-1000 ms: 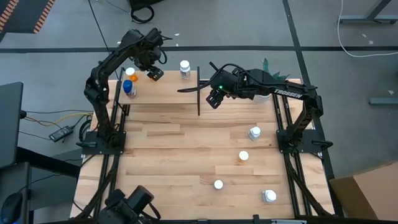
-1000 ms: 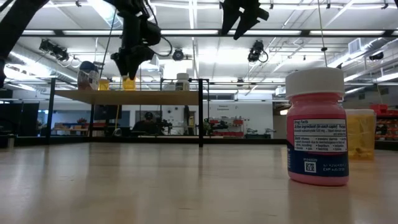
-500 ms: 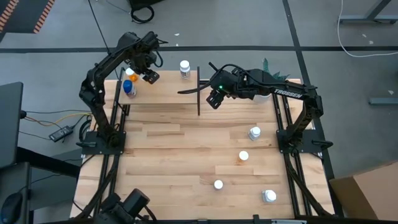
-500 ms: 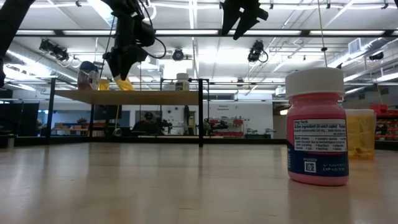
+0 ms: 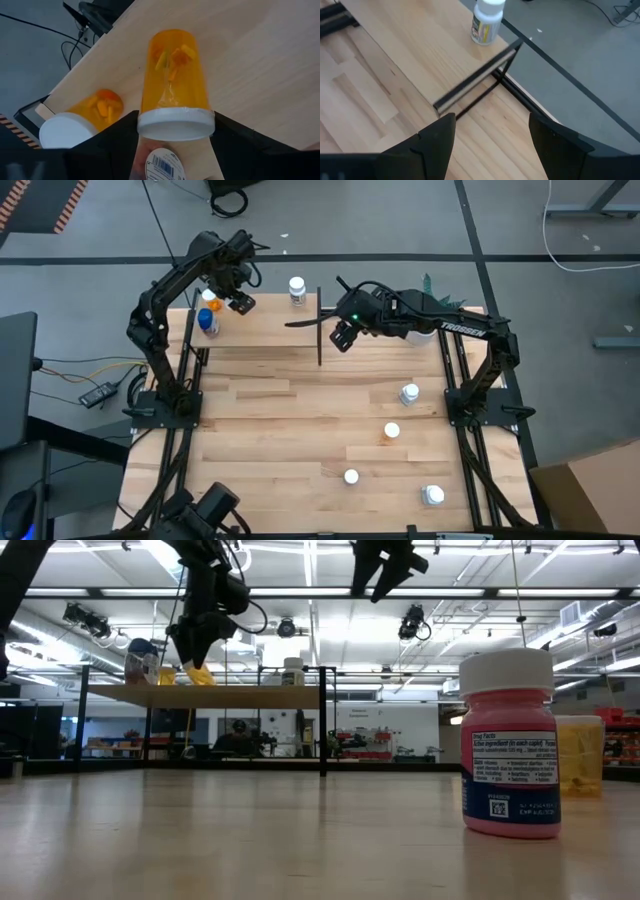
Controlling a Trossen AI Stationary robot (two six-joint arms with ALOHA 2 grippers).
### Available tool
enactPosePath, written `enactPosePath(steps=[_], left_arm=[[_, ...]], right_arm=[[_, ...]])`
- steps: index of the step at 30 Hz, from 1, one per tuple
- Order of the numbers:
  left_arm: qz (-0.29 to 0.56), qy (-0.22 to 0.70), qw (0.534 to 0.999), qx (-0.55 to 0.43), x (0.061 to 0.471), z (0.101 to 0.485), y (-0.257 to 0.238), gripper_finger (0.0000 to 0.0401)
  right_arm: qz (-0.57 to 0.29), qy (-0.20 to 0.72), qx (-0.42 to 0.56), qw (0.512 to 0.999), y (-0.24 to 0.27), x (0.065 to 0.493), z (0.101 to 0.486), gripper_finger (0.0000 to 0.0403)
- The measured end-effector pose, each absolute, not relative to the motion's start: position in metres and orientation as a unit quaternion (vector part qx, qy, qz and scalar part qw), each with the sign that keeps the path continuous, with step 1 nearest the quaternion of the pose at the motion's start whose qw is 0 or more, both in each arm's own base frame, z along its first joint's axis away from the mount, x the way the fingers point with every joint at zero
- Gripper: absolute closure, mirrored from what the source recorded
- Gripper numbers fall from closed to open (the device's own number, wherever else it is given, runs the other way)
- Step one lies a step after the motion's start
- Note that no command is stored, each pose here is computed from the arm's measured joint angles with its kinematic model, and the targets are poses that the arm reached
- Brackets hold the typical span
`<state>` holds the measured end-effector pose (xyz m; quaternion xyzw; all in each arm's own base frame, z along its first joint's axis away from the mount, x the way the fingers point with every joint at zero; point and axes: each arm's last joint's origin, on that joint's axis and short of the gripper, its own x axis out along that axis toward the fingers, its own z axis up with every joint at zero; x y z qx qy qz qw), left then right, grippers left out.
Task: Pick and place medicine bottles onto shelf by color
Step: Put the left orange pill bottle on the shelf
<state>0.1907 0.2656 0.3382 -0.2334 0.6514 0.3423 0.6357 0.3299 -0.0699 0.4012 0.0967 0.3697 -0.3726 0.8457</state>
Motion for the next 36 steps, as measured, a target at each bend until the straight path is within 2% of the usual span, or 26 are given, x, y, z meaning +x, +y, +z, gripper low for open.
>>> enactPosePath(steps=[7, 13, 19, 25, 29, 36], left_arm=[[0.334, 0.656, 0.639, -0.225, 0.191, 0.338, 0.266, 0.0160], [0.312, 0.649, 0.656, -0.226, 0.192, 0.343, 0.260, 0.0176], [0.298, 0.646, 0.671, -0.208, 0.196, 0.350, 0.250, 0.0170], [0.299, 0.644, 0.674, -0.205, 0.195, 0.352, 0.249, 0.0163], [0.299, 0.644, 0.674, -0.206, 0.194, 0.352, 0.249, 0.0173], [0.299, 0.643, 0.674, -0.208, 0.195, 0.352, 0.249, 0.0169]], right_arm=[[-0.373, 0.357, 0.101, 0.851, -0.070, 0.332, 0.403, 0.0141], [-0.374, 0.350, 0.102, 0.853, -0.072, 0.333, 0.404, 0.0141], [-0.369, 0.304, 0.099, 0.873, -0.086, 0.338, 0.412, 0.0141], [-0.249, 0.247, 0.060, 0.934, -0.110, 0.371, 0.409, 0.0141], [-0.169, 0.244, 0.045, 0.954, -0.130, 0.405, 0.378, 0.0144], [-0.127, 0.230, -0.029, 0.964, -0.135, 0.447, 0.337, 0.0178]])
